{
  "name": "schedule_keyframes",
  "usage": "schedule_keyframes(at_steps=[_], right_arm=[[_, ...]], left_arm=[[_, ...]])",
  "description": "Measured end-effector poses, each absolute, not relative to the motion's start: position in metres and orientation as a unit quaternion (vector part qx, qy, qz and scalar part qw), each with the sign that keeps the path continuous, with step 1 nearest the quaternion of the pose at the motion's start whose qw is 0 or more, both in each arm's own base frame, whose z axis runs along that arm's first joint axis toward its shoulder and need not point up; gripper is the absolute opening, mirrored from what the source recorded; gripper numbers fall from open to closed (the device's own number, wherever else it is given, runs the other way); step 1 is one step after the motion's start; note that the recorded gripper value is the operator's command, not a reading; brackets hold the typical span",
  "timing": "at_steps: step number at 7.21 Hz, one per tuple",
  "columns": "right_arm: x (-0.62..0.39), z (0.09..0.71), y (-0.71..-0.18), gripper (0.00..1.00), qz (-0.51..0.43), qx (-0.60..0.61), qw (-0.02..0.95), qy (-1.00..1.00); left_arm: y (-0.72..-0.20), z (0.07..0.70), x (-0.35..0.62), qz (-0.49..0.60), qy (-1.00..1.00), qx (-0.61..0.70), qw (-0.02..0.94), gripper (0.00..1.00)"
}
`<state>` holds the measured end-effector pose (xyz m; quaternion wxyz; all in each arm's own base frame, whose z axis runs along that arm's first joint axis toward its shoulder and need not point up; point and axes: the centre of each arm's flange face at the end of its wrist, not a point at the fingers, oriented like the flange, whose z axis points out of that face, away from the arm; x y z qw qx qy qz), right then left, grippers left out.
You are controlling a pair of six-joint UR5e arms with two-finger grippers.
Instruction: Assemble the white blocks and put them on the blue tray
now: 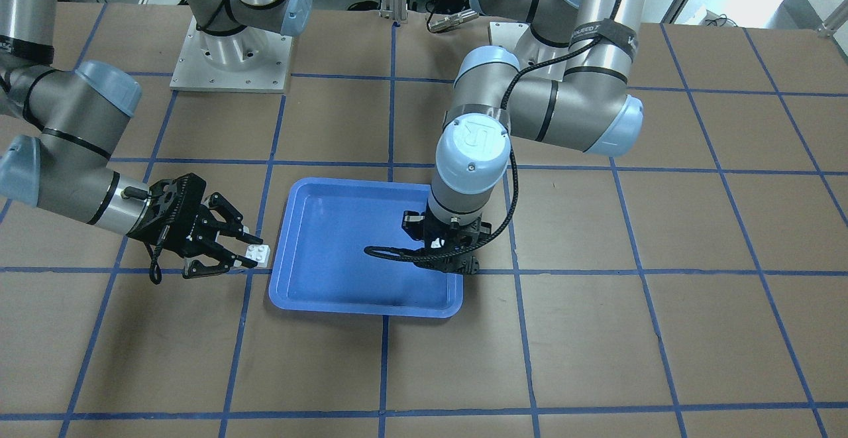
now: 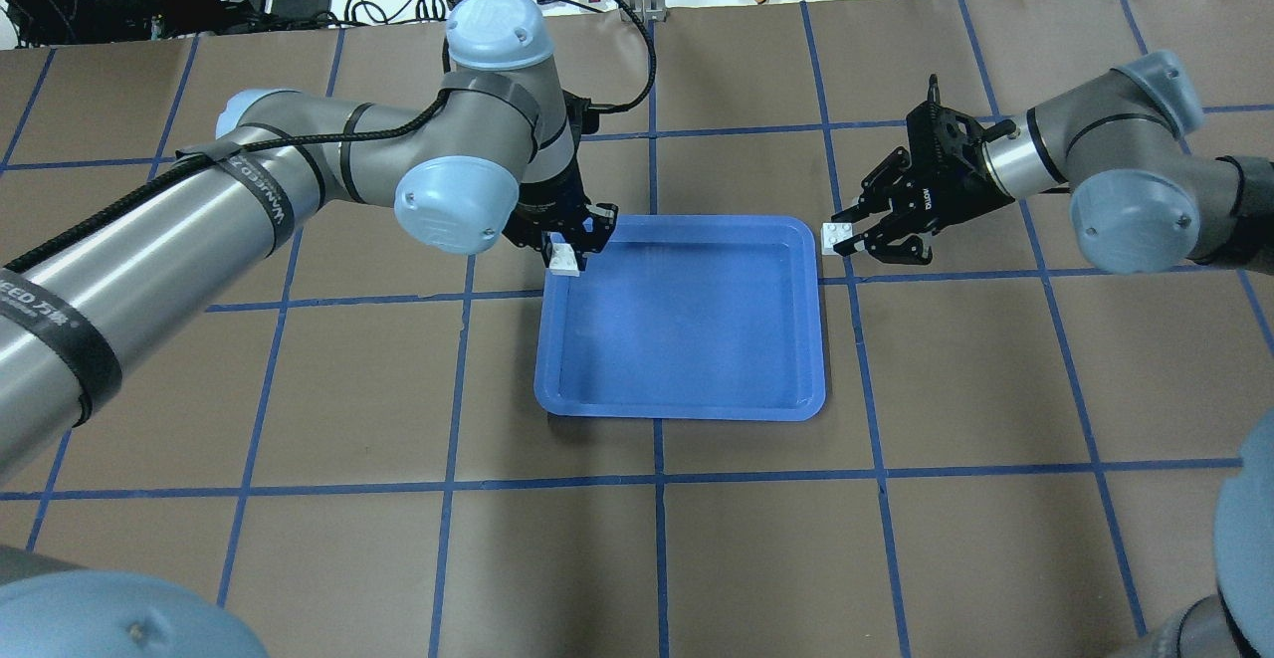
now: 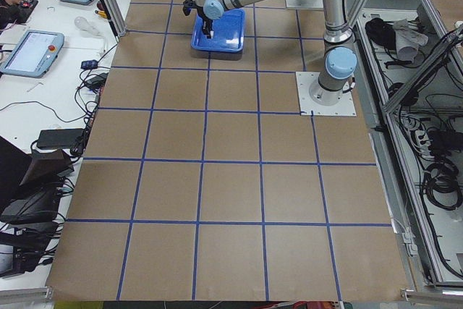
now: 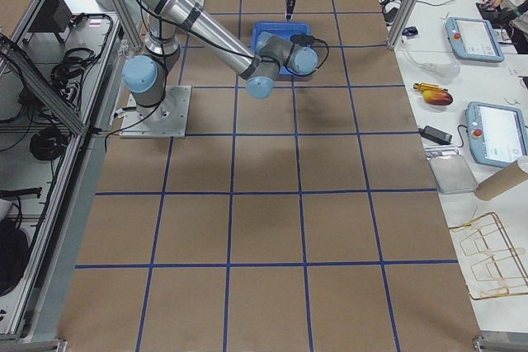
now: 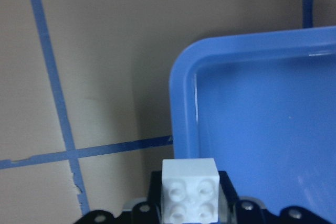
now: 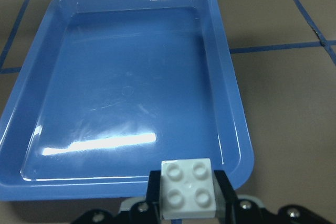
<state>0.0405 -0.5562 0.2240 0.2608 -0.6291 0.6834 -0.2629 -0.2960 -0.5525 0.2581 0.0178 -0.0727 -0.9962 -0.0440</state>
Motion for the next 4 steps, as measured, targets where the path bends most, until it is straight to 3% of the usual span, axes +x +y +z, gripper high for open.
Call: schedule_keyframes(at_steps=[4], right_arm=[[0.052,0.219,-0.555,0.07,-0.26,-0.635,0.265,0.678]], left_arm=[[-0.52,0.227,-0.363,-0.06,-0.995,-0.082,0.019,0.0]])
